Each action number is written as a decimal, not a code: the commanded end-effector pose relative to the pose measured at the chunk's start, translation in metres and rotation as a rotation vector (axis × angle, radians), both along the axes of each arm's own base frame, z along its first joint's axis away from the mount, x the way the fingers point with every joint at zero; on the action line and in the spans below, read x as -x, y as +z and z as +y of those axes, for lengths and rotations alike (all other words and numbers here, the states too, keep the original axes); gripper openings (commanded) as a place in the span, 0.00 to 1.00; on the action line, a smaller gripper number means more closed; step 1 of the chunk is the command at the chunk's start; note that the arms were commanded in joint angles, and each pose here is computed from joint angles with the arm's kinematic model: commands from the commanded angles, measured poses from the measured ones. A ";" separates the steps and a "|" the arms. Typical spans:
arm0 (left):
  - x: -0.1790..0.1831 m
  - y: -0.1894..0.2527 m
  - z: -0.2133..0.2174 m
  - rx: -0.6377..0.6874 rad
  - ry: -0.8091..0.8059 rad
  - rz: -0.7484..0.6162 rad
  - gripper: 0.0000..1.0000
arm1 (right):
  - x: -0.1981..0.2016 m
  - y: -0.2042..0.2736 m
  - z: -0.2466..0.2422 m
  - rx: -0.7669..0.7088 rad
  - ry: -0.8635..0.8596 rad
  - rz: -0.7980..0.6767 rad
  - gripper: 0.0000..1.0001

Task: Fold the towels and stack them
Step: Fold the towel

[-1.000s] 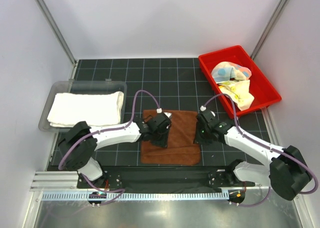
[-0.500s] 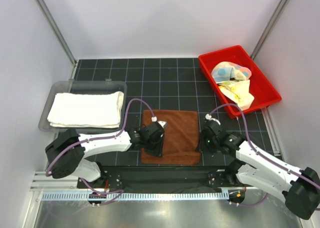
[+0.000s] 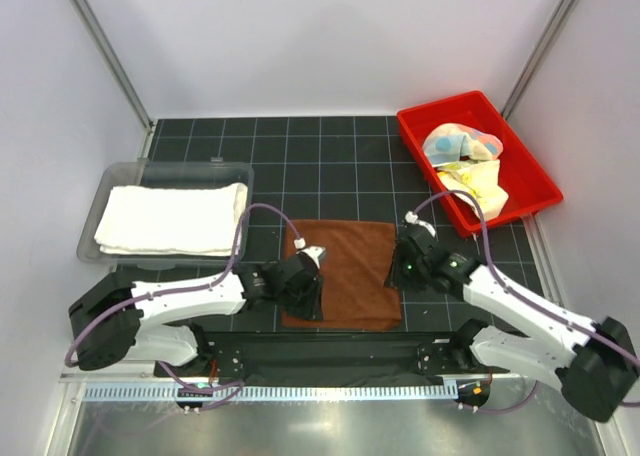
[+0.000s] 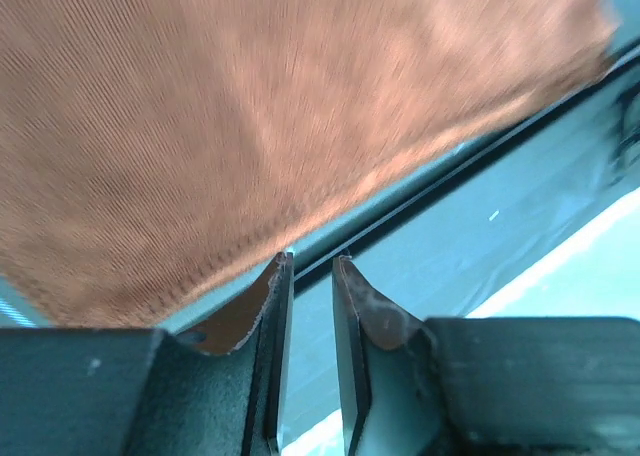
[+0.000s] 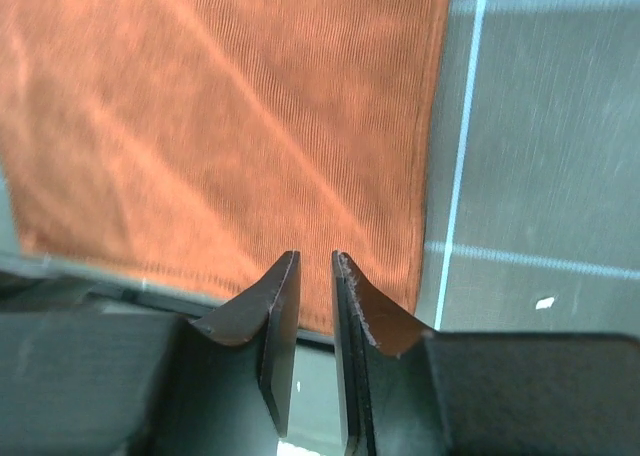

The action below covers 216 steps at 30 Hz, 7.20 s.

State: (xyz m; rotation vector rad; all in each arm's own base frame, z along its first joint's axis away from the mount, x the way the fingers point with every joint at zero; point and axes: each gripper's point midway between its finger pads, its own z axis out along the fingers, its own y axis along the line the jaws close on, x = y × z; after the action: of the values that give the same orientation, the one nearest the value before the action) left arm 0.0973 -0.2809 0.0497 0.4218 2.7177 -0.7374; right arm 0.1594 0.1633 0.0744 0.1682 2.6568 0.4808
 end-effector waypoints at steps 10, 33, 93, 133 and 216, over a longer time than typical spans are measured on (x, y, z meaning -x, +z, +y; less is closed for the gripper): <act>-0.193 0.034 0.022 -0.076 0.268 -0.144 0.24 | -0.159 0.002 0.013 0.296 -0.080 -0.203 0.24; -0.346 -0.038 0.065 -0.159 0.451 -0.003 0.23 | -0.297 -0.046 0.014 0.250 -0.094 -0.216 0.24; -0.173 -0.001 0.071 -0.089 0.340 -0.034 0.35 | -0.115 -0.024 -0.017 0.060 -0.068 0.045 0.22; -0.168 -0.030 0.073 -0.137 0.366 0.014 0.00 | -0.116 -0.061 -0.036 0.174 -0.107 0.090 0.28; -0.173 -0.025 0.065 -0.180 0.357 -0.069 0.32 | -0.105 -0.007 -0.017 0.032 -0.024 0.012 0.01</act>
State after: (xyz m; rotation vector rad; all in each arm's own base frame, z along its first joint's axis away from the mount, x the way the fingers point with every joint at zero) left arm 0.2555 -0.2084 0.0195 0.0101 2.7597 -0.3591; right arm 0.2580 0.1423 0.0617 0.2008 2.7003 0.4083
